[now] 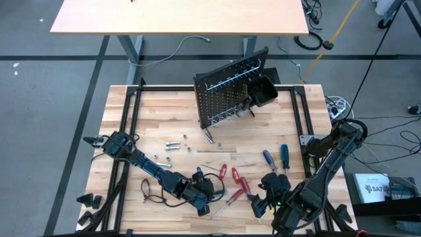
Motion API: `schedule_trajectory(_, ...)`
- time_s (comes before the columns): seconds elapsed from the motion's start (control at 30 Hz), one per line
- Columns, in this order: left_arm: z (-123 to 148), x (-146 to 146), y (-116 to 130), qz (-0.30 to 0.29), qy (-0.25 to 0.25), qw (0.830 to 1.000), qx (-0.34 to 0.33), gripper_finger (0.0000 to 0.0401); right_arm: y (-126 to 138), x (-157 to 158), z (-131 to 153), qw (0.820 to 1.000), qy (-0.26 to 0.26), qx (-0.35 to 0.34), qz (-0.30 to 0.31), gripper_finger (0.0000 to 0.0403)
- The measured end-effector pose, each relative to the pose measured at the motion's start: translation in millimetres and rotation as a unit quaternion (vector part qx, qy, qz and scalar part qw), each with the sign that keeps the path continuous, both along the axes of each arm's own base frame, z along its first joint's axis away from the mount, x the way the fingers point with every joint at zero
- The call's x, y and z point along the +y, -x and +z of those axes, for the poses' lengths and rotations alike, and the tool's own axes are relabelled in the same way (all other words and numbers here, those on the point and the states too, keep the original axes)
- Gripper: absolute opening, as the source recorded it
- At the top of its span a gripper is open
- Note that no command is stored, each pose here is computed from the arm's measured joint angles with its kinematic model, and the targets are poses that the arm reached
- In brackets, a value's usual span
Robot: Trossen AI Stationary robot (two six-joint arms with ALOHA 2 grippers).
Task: Hang tools onto peg board
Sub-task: Hang the gray-black screwdriver on the pegboard
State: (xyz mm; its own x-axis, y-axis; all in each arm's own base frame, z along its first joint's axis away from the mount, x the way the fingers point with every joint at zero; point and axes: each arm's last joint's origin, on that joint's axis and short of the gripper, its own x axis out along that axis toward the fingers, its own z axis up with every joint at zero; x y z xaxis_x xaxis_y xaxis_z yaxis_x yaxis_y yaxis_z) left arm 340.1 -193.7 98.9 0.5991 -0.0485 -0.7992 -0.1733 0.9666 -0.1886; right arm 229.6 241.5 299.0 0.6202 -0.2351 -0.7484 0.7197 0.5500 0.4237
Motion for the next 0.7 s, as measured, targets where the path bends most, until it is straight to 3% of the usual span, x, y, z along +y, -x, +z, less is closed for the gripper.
schedule_trajectory(0.17,14.0,1.5,1.9,-0.002,-0.005,1.0,-0.013,0.0072,-2.3,1.4,1.6,1.0,0.004,-0.023,0.0,0.0315)
schedule_trajectory(0.27,30.6,6.2,7.4,-0.019,-0.044,0.999,-0.023,0.0072,-4.1,3.2,2.7,0.999,0.009,-0.032,0.012,0.0315)
schedule_trajectory(0.5,98.3,26.0,16.0,-0.007,-0.098,0.99,-0.1,0.0072,-12.4,7.4,9.9,0.992,0.056,-0.106,0.025,0.0315)
schedule_trajectory(0.7,163.0,35.5,25.2,-0.028,-0.086,0.97,-0.224,0.0072,-19.9,11.3,20.0,0.974,0.135,-0.181,0.025,0.0315)
